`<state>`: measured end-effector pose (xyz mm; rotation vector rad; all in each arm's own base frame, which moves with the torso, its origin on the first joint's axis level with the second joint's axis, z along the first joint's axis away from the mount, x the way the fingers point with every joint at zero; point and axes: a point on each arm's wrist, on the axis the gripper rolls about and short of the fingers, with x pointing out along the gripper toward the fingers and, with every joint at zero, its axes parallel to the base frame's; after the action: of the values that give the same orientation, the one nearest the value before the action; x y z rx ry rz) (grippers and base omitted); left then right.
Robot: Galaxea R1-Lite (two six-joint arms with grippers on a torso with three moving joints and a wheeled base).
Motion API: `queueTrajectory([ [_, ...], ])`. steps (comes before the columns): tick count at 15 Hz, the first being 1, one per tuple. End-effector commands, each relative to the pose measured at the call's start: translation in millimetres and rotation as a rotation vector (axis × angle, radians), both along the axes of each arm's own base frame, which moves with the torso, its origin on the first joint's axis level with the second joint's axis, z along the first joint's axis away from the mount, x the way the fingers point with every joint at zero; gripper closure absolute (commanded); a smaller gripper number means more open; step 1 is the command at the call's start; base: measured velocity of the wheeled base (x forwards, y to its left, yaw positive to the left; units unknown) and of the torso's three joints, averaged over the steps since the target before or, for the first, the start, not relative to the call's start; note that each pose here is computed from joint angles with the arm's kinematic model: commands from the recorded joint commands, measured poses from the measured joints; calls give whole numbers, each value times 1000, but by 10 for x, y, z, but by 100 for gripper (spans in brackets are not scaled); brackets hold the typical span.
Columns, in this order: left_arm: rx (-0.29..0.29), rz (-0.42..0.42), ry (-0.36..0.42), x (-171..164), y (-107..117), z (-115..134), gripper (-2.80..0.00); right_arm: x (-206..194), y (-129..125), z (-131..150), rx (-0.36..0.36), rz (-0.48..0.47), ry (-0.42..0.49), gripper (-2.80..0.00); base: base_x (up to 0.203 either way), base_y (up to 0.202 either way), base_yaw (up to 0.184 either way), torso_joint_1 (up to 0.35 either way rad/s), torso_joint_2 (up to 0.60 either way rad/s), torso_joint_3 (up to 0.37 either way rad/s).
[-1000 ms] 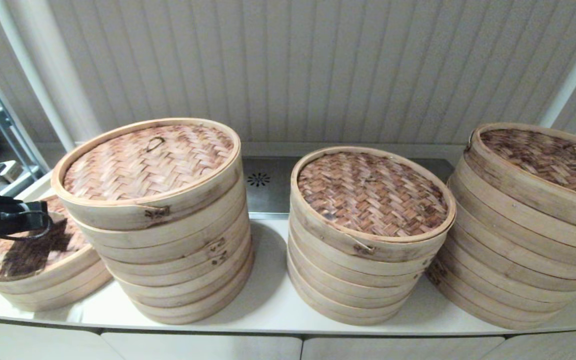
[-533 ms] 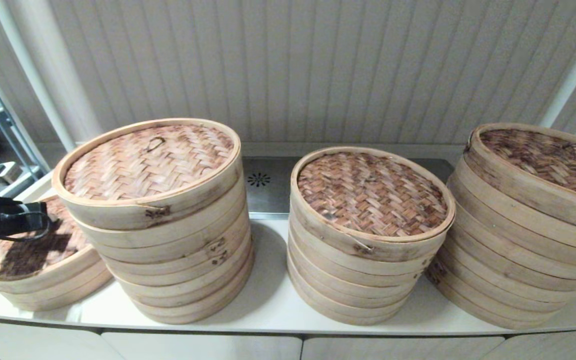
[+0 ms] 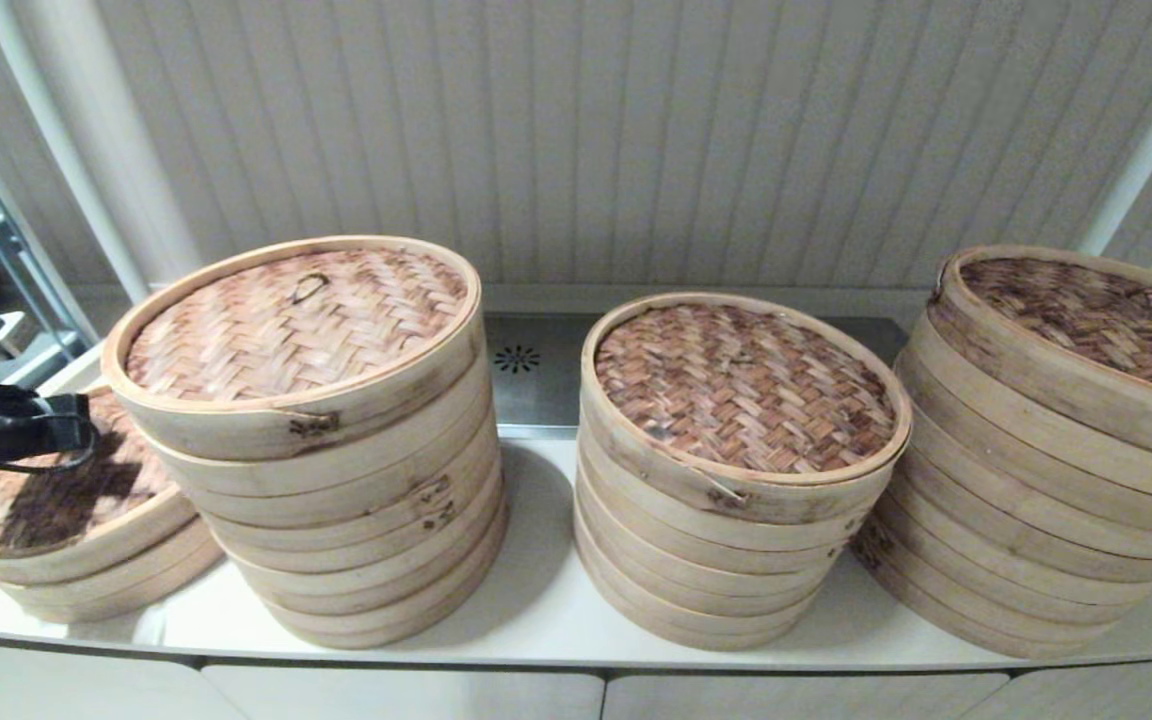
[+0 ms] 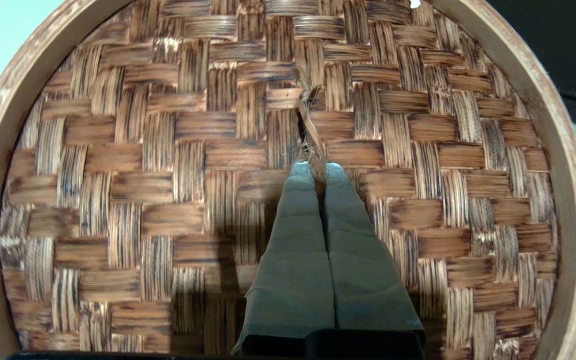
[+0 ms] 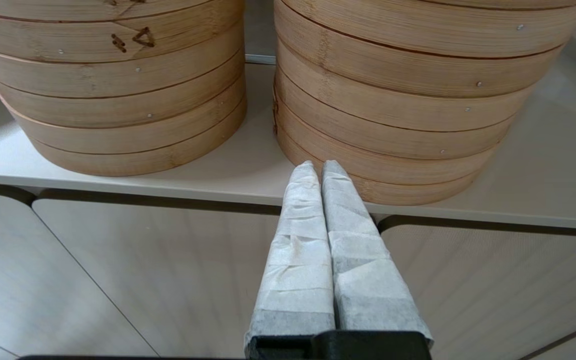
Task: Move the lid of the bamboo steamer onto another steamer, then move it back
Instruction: Pick up the steamer
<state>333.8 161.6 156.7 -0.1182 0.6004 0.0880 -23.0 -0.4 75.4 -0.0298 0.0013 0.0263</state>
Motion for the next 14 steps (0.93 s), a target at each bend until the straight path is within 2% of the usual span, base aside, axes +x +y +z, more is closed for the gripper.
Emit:
queueTrajectory([
  [1, 20, -3, -41, -37, -19, 141, 0, -1, 0, -1, -1, 1, -2, 0, 0, 0, 0, 0, 0, 0],
  [14, 11, 44, -181, -164, -77, 647, 0, -1, 0, -1, -1, 0, -2, 0, 0, 0, 0, 0, 0, 0],
])
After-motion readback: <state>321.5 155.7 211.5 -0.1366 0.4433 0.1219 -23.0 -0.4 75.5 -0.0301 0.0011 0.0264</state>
